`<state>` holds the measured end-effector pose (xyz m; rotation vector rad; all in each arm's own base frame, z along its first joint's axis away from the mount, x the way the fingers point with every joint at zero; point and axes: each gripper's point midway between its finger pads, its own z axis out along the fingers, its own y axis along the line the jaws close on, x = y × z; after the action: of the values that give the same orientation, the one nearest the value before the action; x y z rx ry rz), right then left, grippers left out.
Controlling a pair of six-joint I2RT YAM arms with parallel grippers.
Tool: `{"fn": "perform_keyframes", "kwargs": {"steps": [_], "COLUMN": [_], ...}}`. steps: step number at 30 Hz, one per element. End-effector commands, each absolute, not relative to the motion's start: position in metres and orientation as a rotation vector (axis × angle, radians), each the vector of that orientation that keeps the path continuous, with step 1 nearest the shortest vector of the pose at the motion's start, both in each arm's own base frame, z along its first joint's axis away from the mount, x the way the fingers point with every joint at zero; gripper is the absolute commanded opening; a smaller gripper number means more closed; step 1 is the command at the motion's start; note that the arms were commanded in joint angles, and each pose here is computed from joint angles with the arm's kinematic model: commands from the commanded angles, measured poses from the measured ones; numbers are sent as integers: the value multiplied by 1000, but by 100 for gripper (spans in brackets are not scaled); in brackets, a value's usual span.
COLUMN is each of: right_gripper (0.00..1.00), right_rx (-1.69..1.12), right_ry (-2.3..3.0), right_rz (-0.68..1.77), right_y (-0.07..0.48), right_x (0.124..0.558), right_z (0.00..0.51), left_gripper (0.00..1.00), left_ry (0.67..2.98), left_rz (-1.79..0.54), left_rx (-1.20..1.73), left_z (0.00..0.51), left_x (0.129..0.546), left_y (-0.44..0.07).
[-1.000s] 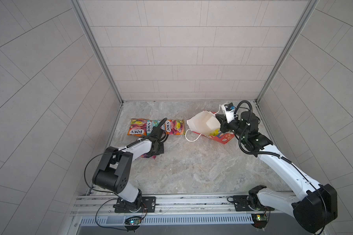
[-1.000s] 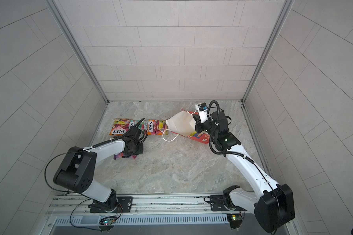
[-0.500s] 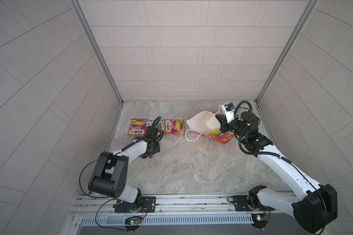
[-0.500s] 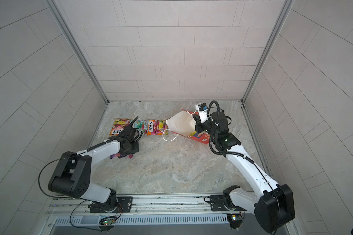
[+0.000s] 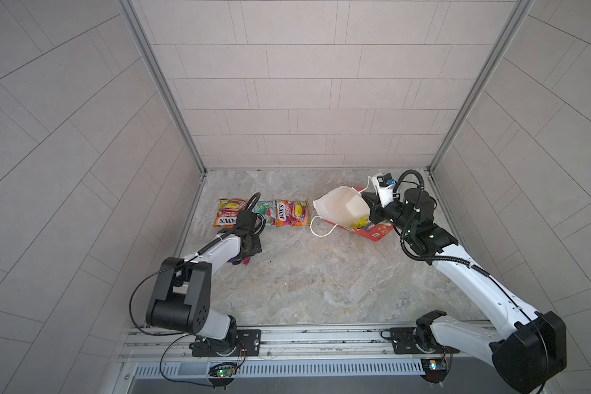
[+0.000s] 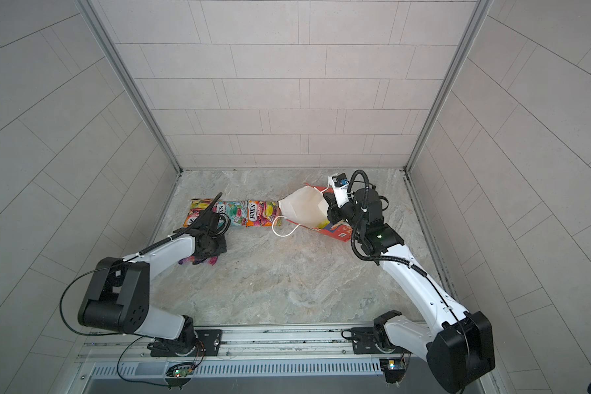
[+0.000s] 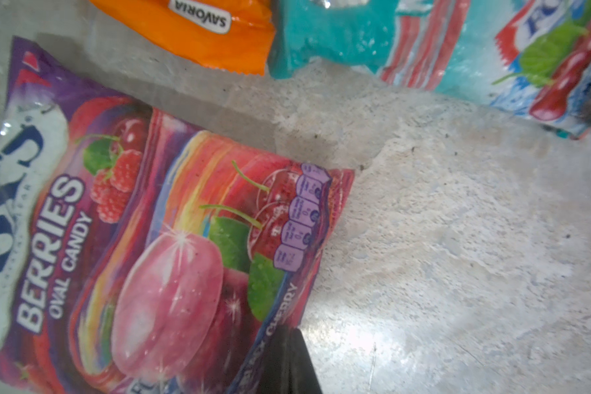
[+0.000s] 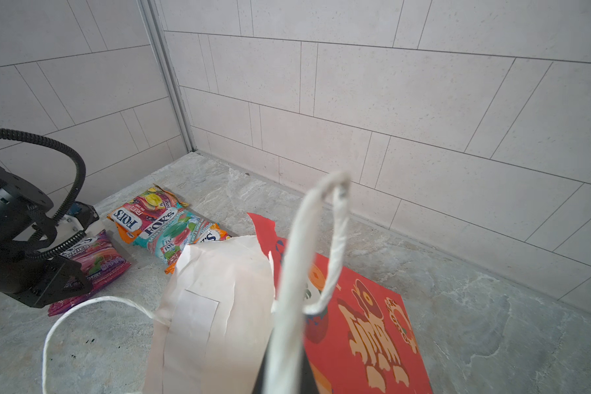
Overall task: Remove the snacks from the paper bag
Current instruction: 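Open the left gripper to release the purple packet and raise it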
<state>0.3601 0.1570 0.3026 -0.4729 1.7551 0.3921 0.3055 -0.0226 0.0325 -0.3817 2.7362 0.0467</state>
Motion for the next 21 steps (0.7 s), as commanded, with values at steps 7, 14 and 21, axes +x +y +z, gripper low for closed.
{"fn": "perform_keyframes", "kwargs": {"steps": [7, 14, 21], "right_gripper": [0, 0, 0], "right_rx": [-449, -449, -447], "right_ry": [1734, 1734, 1732], "right_rz": [410, 409, 408], "right_y": [154, 154, 154], "right_x": [356, 356, 356], "right_z": [308, 307, 308], "left_gripper": [4, 5, 9], "left_ry": [2695, 2660, 2616], "left_rz": [36, -41, -66], "left_rx": [-483, -525, -561], "left_z": [39, 40, 44], "left_x": [314, 323, 328], "left_y": [-3, 0, 6]}}
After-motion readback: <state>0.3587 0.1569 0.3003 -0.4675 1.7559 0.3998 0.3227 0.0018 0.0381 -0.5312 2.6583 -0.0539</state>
